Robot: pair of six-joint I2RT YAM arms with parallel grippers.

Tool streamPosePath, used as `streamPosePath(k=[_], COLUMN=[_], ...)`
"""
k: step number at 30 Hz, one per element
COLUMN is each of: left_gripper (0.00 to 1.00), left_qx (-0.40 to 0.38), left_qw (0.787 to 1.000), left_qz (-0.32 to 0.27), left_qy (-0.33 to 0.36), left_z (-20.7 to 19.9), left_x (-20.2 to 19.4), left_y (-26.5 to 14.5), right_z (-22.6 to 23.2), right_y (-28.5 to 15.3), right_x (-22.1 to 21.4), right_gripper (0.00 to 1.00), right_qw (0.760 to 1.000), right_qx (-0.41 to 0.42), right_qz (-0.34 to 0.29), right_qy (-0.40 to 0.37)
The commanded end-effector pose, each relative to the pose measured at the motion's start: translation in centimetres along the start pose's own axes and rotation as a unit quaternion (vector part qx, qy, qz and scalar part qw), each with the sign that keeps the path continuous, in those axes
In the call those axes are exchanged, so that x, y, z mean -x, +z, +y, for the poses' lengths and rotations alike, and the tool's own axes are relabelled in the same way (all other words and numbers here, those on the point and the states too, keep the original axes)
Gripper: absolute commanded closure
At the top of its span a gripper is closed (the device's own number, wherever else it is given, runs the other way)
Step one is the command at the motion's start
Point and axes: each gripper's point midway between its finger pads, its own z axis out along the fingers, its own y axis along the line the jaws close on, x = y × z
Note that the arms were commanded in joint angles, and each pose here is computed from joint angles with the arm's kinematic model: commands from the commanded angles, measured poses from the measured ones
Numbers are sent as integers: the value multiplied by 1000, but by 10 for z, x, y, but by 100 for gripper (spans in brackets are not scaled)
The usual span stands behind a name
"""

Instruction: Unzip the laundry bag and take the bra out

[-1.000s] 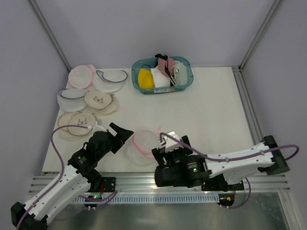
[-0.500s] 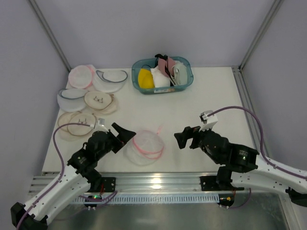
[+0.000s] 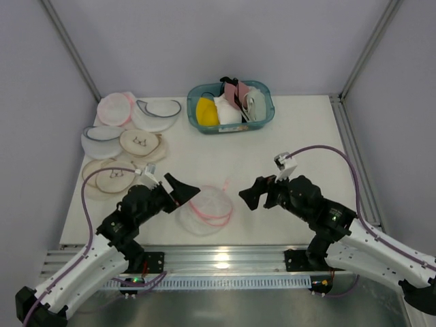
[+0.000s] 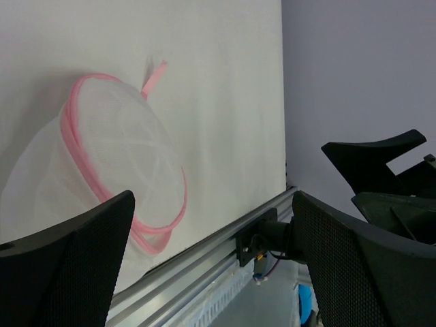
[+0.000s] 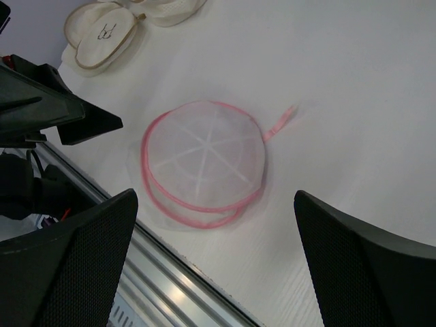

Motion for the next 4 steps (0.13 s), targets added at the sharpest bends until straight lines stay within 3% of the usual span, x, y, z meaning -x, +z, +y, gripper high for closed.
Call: streamPosePath(k=[1, 4], left_gripper=[1, 1], left_qx=[-45, -42], left_qw=[999, 999], left_qz=[-2, 0], left_qy=[24, 27], left_z=[-20, -18], left_x=[4, 2], left_y=[-3, -3], right_z=[9, 7], right_y=[-2, 0], right_x=[16, 14], right_gripper=[0, 0], right_qw=[999, 1000], right_qx=[21, 13], right_qz=[-32, -24], right_qy=[2, 1])
